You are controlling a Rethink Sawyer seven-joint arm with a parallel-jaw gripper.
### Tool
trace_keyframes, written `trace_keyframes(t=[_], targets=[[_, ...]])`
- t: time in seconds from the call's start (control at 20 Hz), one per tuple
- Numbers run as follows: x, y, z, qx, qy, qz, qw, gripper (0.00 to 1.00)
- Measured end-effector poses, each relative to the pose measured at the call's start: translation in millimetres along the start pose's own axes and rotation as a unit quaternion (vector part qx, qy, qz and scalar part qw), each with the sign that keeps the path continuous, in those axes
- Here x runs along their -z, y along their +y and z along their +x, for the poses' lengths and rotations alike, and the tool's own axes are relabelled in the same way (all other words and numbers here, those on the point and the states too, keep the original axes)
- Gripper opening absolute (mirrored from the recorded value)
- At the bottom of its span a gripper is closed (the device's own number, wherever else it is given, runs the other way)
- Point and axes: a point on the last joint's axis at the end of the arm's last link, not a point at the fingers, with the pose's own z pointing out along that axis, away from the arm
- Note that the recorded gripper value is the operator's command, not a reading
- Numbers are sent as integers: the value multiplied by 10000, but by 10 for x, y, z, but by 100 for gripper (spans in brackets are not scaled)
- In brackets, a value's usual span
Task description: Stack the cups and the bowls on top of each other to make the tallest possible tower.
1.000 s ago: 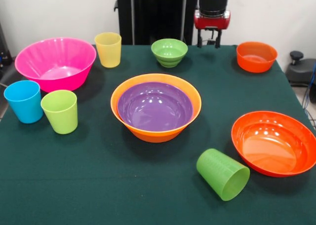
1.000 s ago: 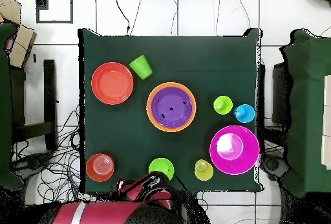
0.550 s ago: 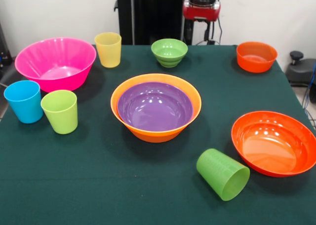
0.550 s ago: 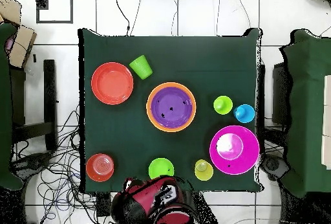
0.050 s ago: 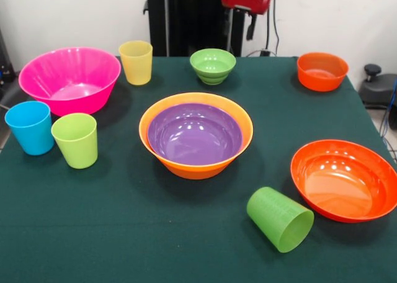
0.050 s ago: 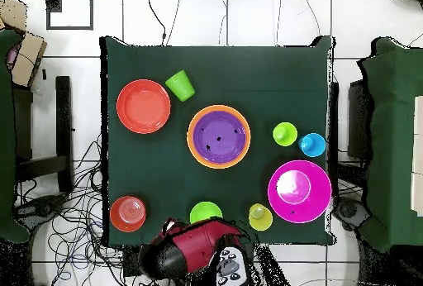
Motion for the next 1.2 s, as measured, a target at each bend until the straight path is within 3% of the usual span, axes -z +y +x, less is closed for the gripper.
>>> trace_keyframes(t=[0.6,0.85,1.2], targets=[[-146,250,-460,140,-323,2,9994,100],[-291,210,-619,20,-341,-49,9994,100],[-465,34,-676,-69,-300,-122,9995,100]])
